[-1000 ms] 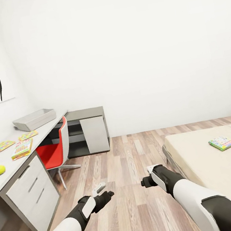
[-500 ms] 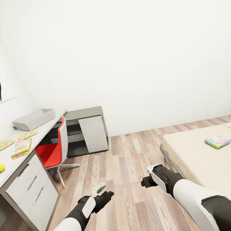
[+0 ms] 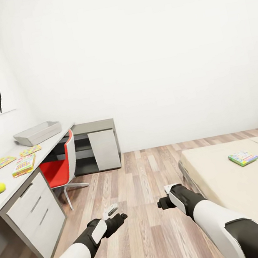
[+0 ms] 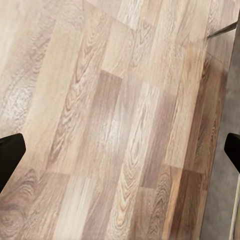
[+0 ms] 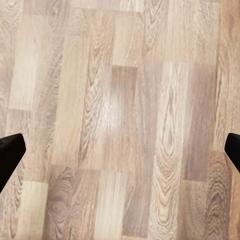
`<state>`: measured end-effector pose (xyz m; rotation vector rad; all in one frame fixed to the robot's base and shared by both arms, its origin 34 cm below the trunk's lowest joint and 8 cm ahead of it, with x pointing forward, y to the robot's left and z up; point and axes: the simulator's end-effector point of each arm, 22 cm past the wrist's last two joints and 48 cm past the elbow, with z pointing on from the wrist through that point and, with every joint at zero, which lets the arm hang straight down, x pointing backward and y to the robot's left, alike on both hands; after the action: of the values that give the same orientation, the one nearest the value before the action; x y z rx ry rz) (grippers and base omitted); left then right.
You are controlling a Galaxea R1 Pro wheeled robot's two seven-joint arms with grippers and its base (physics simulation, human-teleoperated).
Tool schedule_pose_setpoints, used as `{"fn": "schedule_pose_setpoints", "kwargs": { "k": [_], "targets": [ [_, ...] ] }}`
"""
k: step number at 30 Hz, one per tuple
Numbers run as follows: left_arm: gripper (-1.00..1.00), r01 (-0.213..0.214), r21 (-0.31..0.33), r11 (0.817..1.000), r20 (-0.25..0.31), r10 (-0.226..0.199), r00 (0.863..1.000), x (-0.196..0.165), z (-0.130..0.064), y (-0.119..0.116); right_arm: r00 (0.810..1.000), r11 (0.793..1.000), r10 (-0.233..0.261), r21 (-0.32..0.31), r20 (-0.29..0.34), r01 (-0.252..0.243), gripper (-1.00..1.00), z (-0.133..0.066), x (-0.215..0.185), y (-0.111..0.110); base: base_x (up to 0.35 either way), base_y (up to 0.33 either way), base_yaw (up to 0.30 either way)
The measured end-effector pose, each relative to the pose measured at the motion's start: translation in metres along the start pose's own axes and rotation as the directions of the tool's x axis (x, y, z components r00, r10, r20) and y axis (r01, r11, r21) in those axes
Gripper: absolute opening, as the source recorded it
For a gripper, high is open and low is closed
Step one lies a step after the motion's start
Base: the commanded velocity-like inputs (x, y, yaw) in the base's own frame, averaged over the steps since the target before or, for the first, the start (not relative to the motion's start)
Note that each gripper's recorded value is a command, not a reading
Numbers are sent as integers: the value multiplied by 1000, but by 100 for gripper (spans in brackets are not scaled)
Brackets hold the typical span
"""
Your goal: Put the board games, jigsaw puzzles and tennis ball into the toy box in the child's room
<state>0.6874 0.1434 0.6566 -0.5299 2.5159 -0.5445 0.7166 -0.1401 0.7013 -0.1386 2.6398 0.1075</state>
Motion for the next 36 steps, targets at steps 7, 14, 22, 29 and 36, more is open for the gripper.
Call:
{"fn": "schedule_pose_setpoints", "kwargs": {
  "k": [7,14,22,29,36],
  "targets": [
    [100,0,-1,1000,0,0,1000,0,0,0,1000,1000,0,0,0,0,100,0,0,0,-1,-38,0],
    [100,0,-1,1000,0,0,1000,0,0,1,1000,1000,-1,1,0,1,100,0,0,0,0,-204,0],
    [100,0,-2,1000,0,0,1000,0,0,1,1000,1000,-1,1,0,1,100,0,0,0,0,-255,0],
    [100,0,-2,1000,0,0,1000,0,0,1,1000,1000,-1,1,0,1,100,0,0,0,0,-268,0],
    [100,0,-1,1000,0,0,1000,0,0,1,1000,1000,-1,1,0,1,100,0,0,0,0,-270,0]
  ]
}}
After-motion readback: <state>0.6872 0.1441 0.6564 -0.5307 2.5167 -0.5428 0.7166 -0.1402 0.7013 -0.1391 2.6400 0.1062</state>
